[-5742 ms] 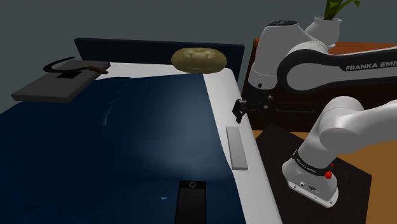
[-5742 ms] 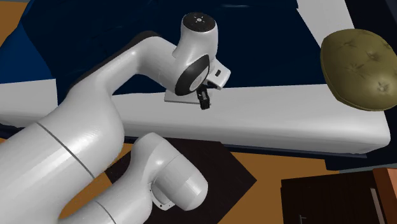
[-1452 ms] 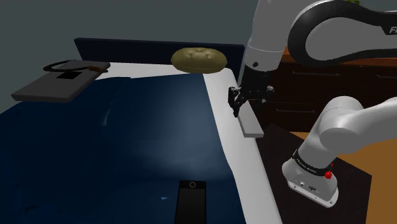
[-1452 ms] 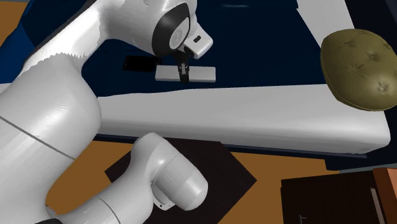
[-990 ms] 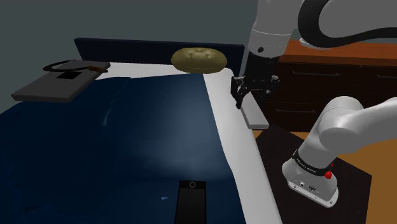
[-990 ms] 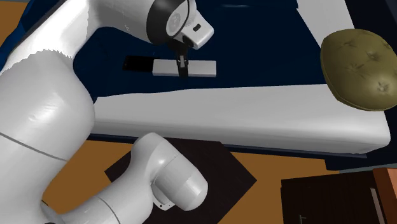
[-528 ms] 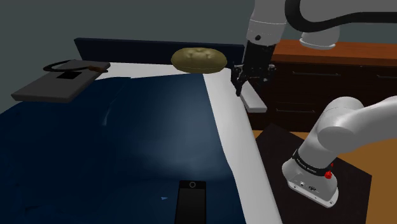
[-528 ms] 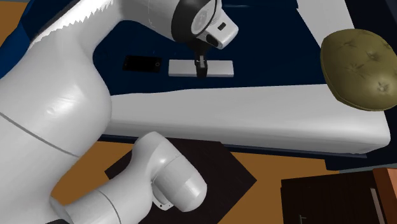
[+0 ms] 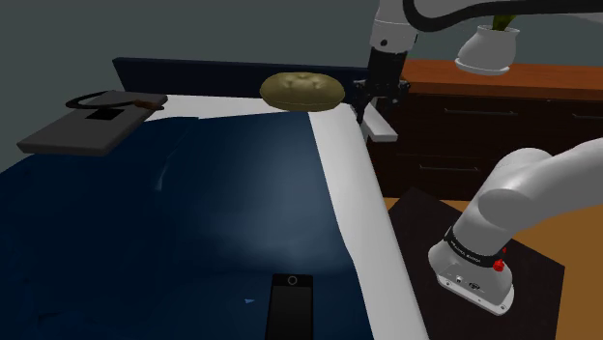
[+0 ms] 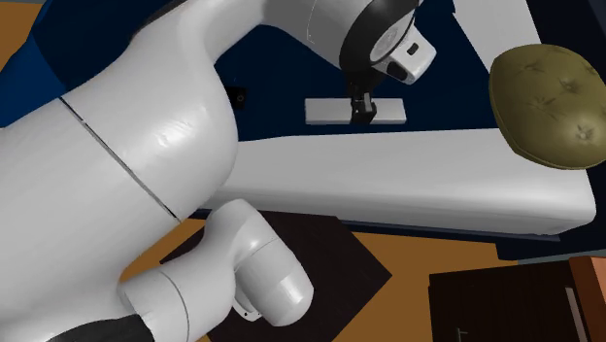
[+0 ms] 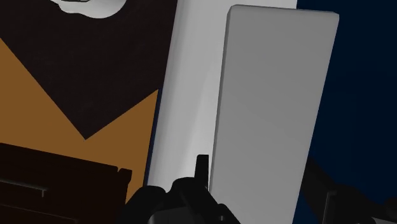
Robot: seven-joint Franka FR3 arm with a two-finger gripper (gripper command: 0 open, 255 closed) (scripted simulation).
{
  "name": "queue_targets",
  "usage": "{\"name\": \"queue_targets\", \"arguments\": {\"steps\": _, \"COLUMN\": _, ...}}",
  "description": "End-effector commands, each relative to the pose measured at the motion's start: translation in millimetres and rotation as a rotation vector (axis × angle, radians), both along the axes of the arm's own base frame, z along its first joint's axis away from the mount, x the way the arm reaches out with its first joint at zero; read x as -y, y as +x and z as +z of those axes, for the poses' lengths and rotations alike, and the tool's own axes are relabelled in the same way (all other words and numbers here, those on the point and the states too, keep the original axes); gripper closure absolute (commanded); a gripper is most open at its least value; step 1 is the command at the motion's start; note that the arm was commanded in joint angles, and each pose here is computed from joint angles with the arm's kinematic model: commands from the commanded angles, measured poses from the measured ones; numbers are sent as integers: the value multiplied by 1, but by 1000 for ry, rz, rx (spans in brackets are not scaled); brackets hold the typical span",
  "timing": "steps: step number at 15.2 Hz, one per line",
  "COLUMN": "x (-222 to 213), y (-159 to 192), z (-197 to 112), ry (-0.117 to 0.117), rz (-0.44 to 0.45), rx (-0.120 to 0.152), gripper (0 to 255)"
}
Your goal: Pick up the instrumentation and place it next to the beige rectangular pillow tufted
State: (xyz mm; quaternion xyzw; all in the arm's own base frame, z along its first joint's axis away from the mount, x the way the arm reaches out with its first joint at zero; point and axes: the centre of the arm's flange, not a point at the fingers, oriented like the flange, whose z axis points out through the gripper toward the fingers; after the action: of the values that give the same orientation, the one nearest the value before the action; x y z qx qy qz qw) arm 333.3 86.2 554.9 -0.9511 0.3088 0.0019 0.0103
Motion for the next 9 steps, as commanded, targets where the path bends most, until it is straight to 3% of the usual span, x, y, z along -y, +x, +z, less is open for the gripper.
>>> {"name": "queue_targets", "arguments": {"steps": 1, "x": 23, "y": 16, "z": -1, "ry": -1, "rz": 1, "rx": 1, "gripper": 255}}
{"name": "queue_targets", "arguments": {"steps": 9, "x": 108, "y": 79, "z": -1, "ry": -1, "rz": 1, "rx": 1, "gripper": 255}}
